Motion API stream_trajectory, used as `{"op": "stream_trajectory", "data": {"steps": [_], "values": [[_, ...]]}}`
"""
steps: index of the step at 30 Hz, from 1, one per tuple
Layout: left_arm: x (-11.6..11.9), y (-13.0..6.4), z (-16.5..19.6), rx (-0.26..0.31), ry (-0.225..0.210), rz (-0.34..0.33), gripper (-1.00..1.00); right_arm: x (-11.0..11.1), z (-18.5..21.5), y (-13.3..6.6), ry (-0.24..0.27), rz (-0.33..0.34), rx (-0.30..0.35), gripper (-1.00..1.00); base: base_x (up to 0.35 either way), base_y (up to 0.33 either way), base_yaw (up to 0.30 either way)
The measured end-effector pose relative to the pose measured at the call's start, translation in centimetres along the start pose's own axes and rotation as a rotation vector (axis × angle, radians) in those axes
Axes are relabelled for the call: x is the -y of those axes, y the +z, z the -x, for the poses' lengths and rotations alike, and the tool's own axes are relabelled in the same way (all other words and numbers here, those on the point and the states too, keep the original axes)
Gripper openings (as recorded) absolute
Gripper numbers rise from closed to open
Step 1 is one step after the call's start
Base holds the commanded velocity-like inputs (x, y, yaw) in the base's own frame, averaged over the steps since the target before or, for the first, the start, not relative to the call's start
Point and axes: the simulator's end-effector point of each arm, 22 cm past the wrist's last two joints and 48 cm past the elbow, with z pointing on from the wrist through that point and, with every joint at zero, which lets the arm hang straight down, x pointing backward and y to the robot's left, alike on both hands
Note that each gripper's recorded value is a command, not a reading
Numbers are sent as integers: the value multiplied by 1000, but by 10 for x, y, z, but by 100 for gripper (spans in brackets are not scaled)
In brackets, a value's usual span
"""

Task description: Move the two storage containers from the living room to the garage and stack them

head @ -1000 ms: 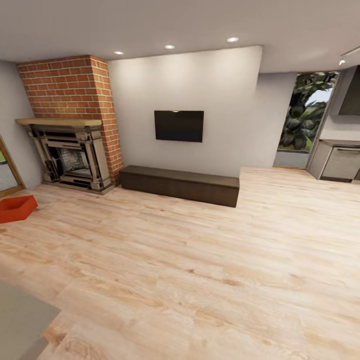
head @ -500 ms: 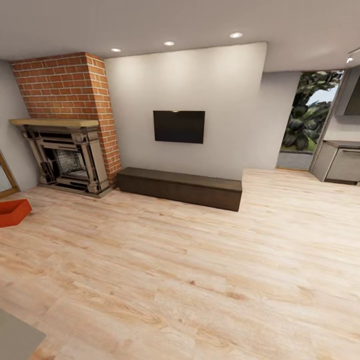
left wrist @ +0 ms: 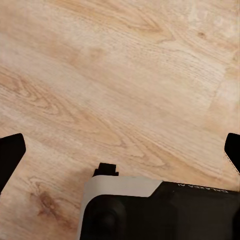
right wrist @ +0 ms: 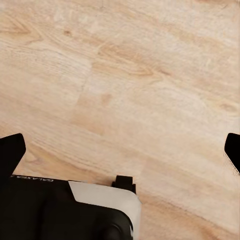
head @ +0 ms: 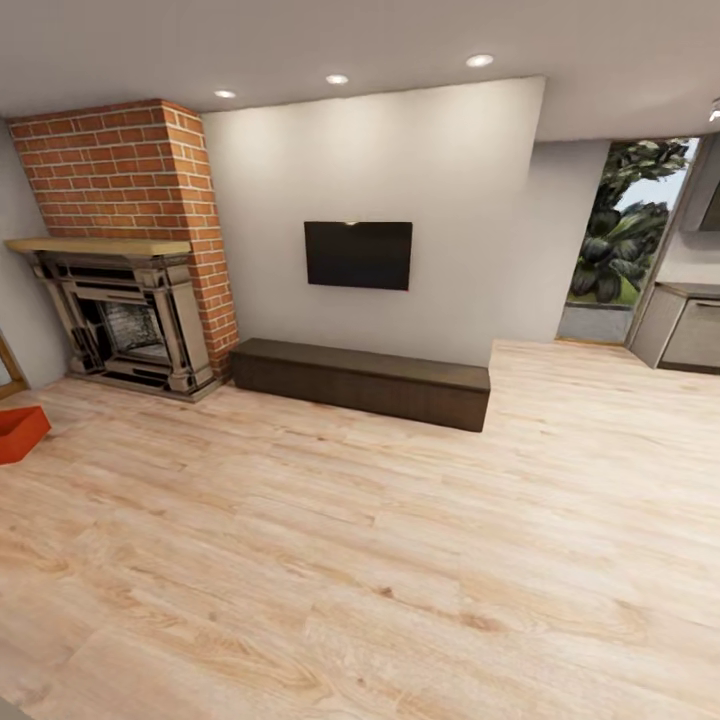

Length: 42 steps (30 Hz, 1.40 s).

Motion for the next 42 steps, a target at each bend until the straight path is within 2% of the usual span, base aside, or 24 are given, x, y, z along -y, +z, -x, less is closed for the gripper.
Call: {"op": "stream_trajectory", "data": {"steps": [13, 42], "values": [[0, 0, 0, 0, 1, 0, 100, 0, 0, 0, 1, -2, 2, 100, 326, 0, 39], [0, 0, 0, 0, 0, 0, 100, 1, 1, 0, -1, -3, 2, 100, 326, 0, 246]]}}
